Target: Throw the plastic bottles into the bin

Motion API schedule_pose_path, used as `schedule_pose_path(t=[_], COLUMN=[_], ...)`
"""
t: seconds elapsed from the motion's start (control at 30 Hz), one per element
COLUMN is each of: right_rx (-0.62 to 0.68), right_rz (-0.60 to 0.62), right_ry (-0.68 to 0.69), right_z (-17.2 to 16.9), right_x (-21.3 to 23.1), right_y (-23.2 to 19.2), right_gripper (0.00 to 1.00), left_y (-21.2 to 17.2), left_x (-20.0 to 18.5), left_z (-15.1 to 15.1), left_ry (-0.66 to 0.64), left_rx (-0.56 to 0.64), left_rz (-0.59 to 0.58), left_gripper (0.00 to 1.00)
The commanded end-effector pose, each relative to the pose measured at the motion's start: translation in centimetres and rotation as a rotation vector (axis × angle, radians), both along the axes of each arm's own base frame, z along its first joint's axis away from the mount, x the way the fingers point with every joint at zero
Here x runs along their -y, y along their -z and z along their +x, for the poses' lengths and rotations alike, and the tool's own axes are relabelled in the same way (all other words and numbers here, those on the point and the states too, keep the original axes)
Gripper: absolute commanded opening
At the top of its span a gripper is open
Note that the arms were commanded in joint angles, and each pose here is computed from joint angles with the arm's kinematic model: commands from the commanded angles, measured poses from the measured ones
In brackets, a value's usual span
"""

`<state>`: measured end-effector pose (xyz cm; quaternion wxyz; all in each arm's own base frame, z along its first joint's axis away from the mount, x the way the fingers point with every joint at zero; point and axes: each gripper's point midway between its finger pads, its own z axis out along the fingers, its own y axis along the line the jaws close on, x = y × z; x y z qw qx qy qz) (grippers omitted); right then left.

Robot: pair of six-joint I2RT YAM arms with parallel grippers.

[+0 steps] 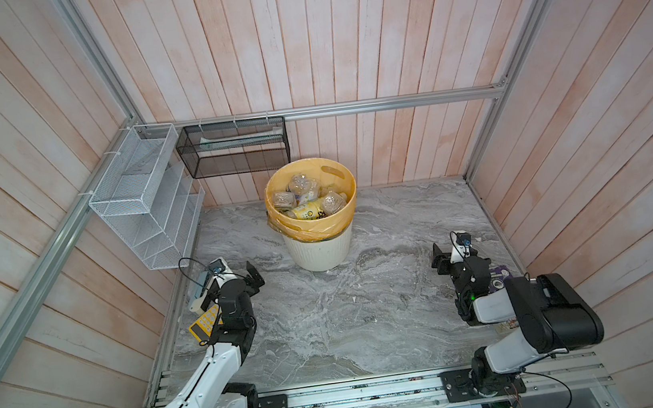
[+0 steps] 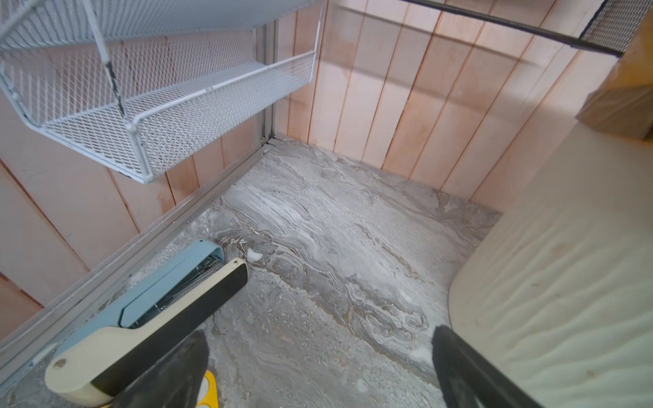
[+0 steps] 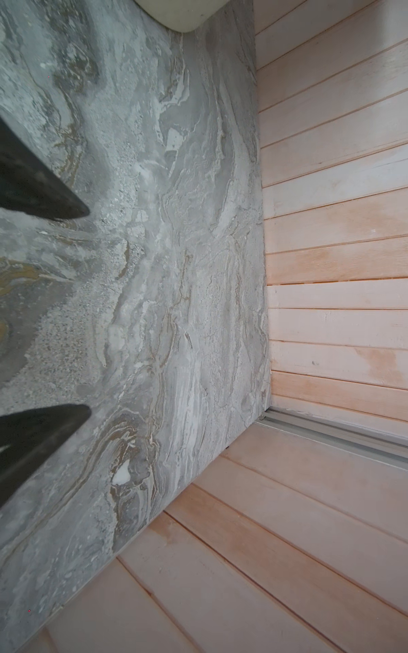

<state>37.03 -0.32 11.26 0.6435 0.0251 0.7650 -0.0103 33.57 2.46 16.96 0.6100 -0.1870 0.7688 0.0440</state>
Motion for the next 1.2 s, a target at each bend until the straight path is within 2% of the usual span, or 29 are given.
schedule_pose_path(t=[0.0,0.13,0.17,0.2,0.43,0.63,0.73,0.8,1.17], right_rx=[0.064,0.059,0.064,0.060,0.061,0.061,0.061,0.062,0.061], right_rz=[-0.005,-0.006,-0.006,-0.006,-0.006,-0.006,-0.006,-0.006,-0.006], right_ry=[-0.025,-0.024,-0.023,-0.024,-0.023,-0.022,-0.023,-0.023,-0.023], right_z=[0.6,0.5,0.6,0.6,0.6,0.6,0.6,0.6,0.6], right_x=[-0.4,-0.4,-0.4,-0.4,-0.4,-0.4,-0.4,-0.4,-0.4], right_y=[-1.7,-1.6,-1.7,-1.6,-1.6,-1.6,-1.6,-1.6,-1.6], right_gripper=[0.82,0.89,0.97,1.00,1.00,1.00,1.00,1.00,1.00], left_y=[-0.1,-0.4,-0.3,-0.2,1.4,3.4,3.4,4.1,4.2], left_x=[-1.0,-1.2,-1.2,-1.2,-0.8,1.0,1.9,2.8,2.3], left_z=[-0.1,0.2,0.4,0.7,3.0,4.4,4.3,4.9,5.4], left_ry=[-0.051,-0.058,-0.056,-0.050,0.021,0.206,0.286,0.350,0.344], left_rx=[0.020,0.055,0.063,0.066,0.105,0.099,0.152,0.092,0.080], left_rz=[0.052,0.084,0.104,0.127,0.236,0.200,0.204,0.197,0.176], left_gripper=[1.00,0.99,1.00,1.00,1.00,1.00,1.00,1.00,1.00])
